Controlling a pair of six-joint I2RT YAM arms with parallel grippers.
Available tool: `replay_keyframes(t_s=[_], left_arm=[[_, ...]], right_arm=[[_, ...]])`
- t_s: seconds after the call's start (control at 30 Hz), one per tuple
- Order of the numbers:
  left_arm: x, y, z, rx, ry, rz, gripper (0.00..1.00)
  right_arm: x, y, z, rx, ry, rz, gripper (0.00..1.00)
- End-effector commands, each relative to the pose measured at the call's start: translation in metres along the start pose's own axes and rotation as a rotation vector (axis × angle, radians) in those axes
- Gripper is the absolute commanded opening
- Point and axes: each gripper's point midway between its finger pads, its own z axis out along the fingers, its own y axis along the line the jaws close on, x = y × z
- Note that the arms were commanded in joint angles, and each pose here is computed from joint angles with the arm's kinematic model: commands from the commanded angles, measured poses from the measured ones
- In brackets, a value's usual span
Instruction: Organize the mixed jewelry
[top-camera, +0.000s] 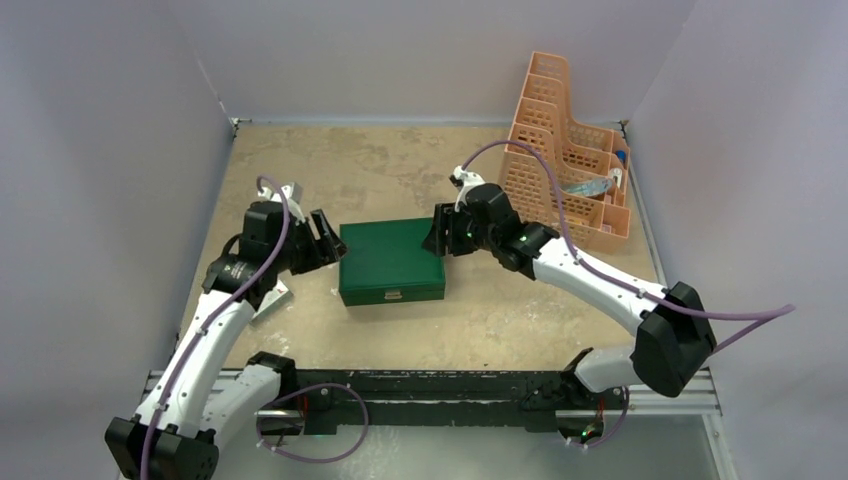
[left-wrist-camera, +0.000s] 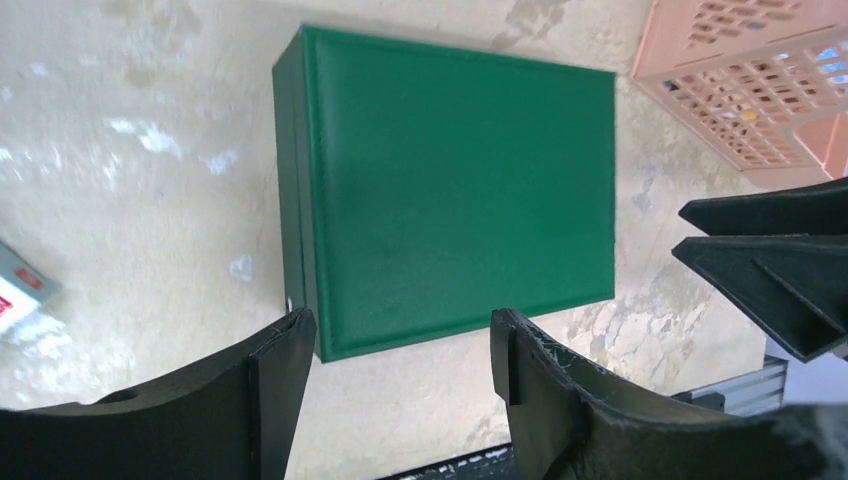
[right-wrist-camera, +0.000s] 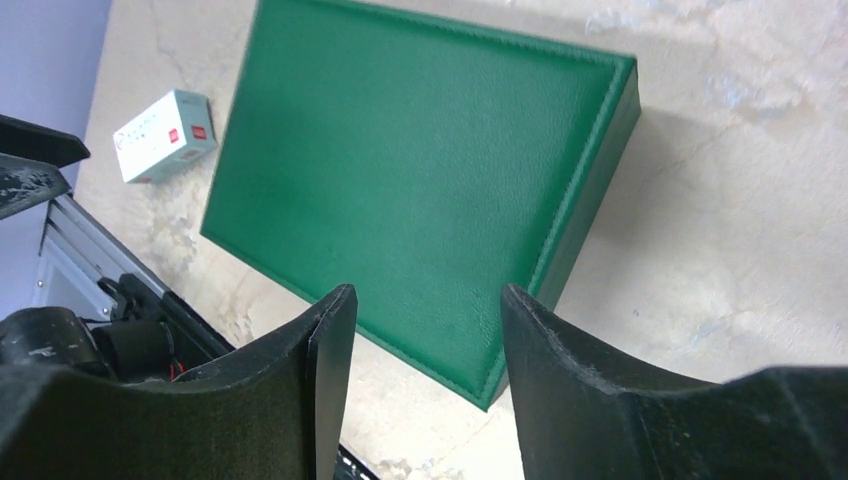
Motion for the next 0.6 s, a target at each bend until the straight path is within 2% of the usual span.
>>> replay_keyframes(t_s=[0.0,0.27,0.33,0.43,0.57], left_arm=[[0.02,0.003,0.018,0.002,0.05,-0.161,0.64],[0.047,0.023,0.043,-0.065,0.136,-0.215,0.62],[0.05,0.027,0.044,-0.081,0.14,-0.226,0.54],[0.053,0.03,0.045,-0.089,0.135,-0.239,0.49],[0.066,0.038,0.049,-0.118,0.169,-0.262,0.39]], right_arm=[[0.016,-0.002,0.006,-0.014,0.035,0.053,0.59],[0.041,-0.028,0.018,0.092,0.082,0.137,0.6],[0.047,-0.029,0.019,0.093,0.099,0.147,0.55],[0.058,-0.031,0.023,0.091,0.139,0.156,0.42],[0.071,-0.032,0.025,0.081,0.178,0.172,0.35]])
